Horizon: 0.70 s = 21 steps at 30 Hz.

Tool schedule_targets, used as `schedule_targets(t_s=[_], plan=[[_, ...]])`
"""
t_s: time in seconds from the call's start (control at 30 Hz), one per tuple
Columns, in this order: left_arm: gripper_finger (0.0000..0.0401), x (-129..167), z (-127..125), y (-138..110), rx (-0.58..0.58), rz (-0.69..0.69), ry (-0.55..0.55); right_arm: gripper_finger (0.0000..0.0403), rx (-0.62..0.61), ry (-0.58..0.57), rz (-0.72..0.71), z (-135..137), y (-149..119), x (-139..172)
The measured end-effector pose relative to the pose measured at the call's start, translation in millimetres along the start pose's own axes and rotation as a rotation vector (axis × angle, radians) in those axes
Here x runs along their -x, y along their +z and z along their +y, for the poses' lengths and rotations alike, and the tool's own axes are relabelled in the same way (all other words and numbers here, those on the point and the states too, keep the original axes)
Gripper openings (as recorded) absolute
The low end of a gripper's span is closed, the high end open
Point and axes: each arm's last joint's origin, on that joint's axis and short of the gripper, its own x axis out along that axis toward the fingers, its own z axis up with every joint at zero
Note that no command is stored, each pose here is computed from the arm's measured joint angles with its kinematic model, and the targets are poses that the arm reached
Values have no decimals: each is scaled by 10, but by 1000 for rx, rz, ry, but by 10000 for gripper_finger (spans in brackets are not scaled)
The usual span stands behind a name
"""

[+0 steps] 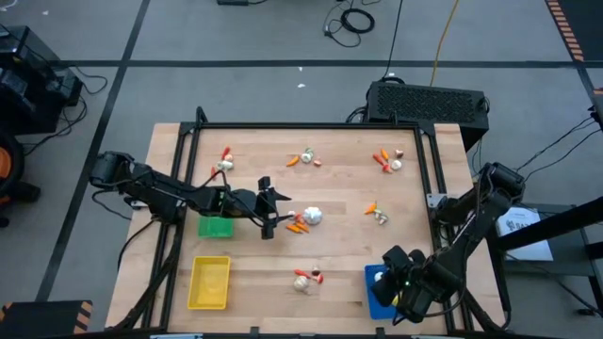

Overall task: Sort produce into baskets
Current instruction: Put the garlic into the blue bin

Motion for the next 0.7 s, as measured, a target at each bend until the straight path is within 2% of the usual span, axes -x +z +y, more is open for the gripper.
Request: schedule_targets(t_s=[0.4,0.7], plan=[[248,0,0,-6,1,6,-1,79,21,-23,-7,-23,8,0],[248,2,-9,-21,16,21,-6,89,177,35,-30,91,160,-54]])
